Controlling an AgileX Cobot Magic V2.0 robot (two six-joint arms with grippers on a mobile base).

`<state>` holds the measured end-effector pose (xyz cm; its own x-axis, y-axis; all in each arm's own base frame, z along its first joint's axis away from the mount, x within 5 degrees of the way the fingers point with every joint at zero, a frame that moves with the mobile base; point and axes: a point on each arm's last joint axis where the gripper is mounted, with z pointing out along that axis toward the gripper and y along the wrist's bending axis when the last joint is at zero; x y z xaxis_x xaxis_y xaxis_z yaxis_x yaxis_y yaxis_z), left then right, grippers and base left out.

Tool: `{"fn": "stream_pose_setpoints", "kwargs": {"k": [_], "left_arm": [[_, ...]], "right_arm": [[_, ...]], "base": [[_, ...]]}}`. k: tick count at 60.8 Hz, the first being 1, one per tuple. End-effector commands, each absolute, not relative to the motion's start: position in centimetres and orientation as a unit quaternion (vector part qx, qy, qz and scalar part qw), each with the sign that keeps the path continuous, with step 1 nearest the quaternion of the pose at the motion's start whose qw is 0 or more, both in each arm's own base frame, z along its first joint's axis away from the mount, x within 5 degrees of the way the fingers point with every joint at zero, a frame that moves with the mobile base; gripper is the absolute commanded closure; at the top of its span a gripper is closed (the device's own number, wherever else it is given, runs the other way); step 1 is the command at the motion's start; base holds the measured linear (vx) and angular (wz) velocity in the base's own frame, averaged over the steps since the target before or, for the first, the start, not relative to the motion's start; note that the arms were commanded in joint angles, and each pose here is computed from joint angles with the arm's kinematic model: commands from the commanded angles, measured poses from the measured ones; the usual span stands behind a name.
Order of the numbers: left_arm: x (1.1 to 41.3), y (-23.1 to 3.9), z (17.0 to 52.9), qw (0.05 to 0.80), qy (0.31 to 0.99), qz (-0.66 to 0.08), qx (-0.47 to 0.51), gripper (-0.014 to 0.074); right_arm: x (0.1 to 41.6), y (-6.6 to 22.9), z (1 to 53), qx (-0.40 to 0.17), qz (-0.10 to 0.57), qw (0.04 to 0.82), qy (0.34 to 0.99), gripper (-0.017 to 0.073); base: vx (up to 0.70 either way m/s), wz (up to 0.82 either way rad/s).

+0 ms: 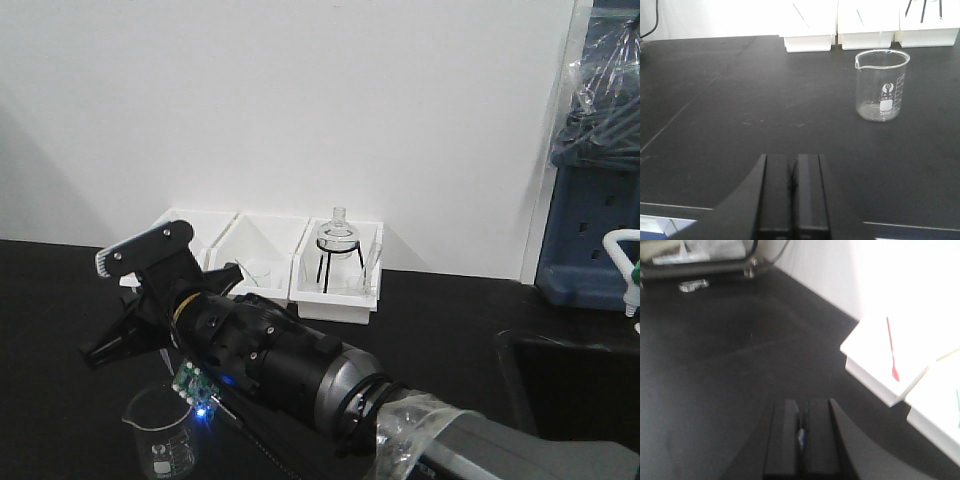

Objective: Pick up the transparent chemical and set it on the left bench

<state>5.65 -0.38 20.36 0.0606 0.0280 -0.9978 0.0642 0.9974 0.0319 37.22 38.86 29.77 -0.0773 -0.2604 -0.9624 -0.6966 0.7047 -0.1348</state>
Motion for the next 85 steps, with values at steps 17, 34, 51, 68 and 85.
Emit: {"fn": "stream_pose_setpoints", "kwargs": {"k": [17,34,51,68,85], "left_arm": [[5.5,-0.4,20.6,0.755,0.655,-0.016,0.029,0.0597],[5.5,-0.4,20.6,0.755,0.655,-0.016,0.029,0.0597],[5.5,-0.4,20.6,0.755,0.655,-0.016,0.029,0.0597],[5.5,-0.4,20.6,0.755,0.655,-0.016,0.029,0.0597],[5.5,-0.4,20.6,0.755,0.655,-0.016,0.029,0.0597]], "right_arm": [[35.2,37.4,36.5,-0.284,0.231,0.614,0.699,0.0557],[35.3,38.5,33.7,-0.293,0.217,0.579,0.729,0.0550],[35.7,39.1,32.2,-0.299,0.213,0.572,0.734,0.0362],[35.8,39.1,32.1,-0.296,0.215,0.569,0.736,-0.0015],[33.7,34.6,36.9,-0.323,0.091,0.521,0.785,0.0010]], "base": [[0.00,0.00],[0.00,0.00],[0.00,0.00],[0.00,0.00],[0.00,0.00]]}}
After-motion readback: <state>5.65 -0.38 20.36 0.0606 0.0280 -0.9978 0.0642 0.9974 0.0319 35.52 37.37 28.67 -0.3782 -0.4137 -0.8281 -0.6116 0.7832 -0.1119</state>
